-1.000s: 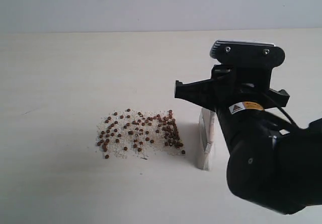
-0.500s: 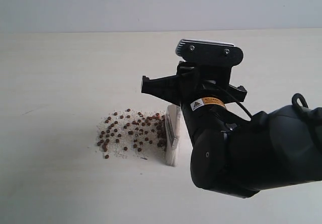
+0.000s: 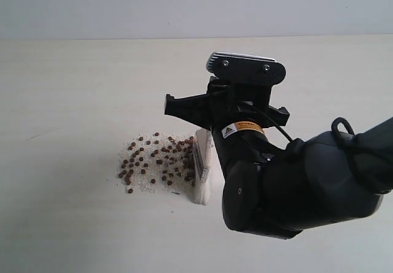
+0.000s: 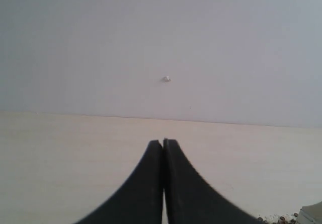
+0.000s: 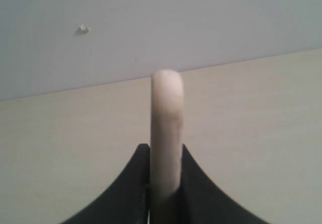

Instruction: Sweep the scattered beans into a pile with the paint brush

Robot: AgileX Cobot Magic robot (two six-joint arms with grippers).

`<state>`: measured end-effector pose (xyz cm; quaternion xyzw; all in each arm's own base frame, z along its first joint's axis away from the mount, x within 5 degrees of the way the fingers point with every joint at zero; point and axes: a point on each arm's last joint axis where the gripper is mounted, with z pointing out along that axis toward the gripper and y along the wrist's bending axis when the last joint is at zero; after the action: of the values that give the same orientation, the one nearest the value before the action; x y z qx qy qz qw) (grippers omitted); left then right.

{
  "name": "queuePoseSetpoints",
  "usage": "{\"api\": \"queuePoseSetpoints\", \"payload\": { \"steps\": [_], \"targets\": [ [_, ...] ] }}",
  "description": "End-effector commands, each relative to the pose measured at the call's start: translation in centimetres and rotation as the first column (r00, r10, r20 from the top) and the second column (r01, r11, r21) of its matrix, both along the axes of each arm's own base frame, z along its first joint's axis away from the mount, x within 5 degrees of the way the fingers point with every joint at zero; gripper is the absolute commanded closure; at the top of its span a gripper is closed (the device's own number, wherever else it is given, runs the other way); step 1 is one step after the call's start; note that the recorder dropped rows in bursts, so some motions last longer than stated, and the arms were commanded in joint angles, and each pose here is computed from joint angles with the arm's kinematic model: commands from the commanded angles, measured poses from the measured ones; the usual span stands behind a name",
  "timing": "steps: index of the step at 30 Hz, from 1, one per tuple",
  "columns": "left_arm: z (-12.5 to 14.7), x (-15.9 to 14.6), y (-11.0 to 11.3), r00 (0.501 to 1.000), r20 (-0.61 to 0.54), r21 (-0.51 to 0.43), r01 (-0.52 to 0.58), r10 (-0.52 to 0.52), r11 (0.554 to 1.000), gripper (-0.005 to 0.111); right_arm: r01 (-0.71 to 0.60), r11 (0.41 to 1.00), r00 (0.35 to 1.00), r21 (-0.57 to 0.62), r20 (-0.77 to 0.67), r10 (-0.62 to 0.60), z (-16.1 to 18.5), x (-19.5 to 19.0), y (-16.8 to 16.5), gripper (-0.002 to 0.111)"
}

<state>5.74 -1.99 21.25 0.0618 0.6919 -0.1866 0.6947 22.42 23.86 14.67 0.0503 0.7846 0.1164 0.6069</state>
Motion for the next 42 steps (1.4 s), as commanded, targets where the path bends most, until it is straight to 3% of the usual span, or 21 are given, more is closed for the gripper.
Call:
{"api": "queuePoseSetpoints", "payload": {
  "steps": [1, 8, 20, 32, 38, 42],
  "targets": [
    [-0.1, 0.0, 0.1, 1.0, 0.002, -0.008, -0.005, 0.005, 1.0, 0.107, -0.025, 0.999, 0.999, -0.031, -0.037, 0.024, -0.5, 0.0, 0.5, 0.108],
    [-0.1, 0.0, 0.1, 1.0, 0.002, -0.008, -0.005, 0.005, 1.0, 0.107, 0.046, 0.988, 0.997, -0.149, -0.061, -0.056, -0.1, -0.1, -0.6, 0.108],
    [-0.1, 0.0, 0.1, 1.0, 0.003, -0.006, -0.005, 0.005, 1.0, 0.107, 0.031, 0.989, 1.0, -0.144, 0.004, -0.031, 3.1, -0.3, -0.9, 0.108],
    [-0.1, 0.0, 0.1, 1.0, 0.003, -0.006, -0.005, 0.005, 1.0, 0.107, 0.011, 0.995, 0.995, -0.099, 0.104, -0.001, 5.8, -1.1, -2.1, 0.108],
    [-0.1, 0.0, 0.1, 1.0, 0.004, -0.003, -0.005, 0.005, 1.0, 0.107, -0.04, 0.999, 0.97, 0.022, 0.242, 0.034, 5.7, -2.1, -3.6, 0.108],
    [-0.1, 0.0, 0.1, 1.0, 0.004, -0.003, -0.005, 0.005, 1.0, 0.107, 0.008, 0.998, 0.974, 0.056, 0.226, -0.021, 5.2, -1.5, -5.2, 0.108]
  ]
}}
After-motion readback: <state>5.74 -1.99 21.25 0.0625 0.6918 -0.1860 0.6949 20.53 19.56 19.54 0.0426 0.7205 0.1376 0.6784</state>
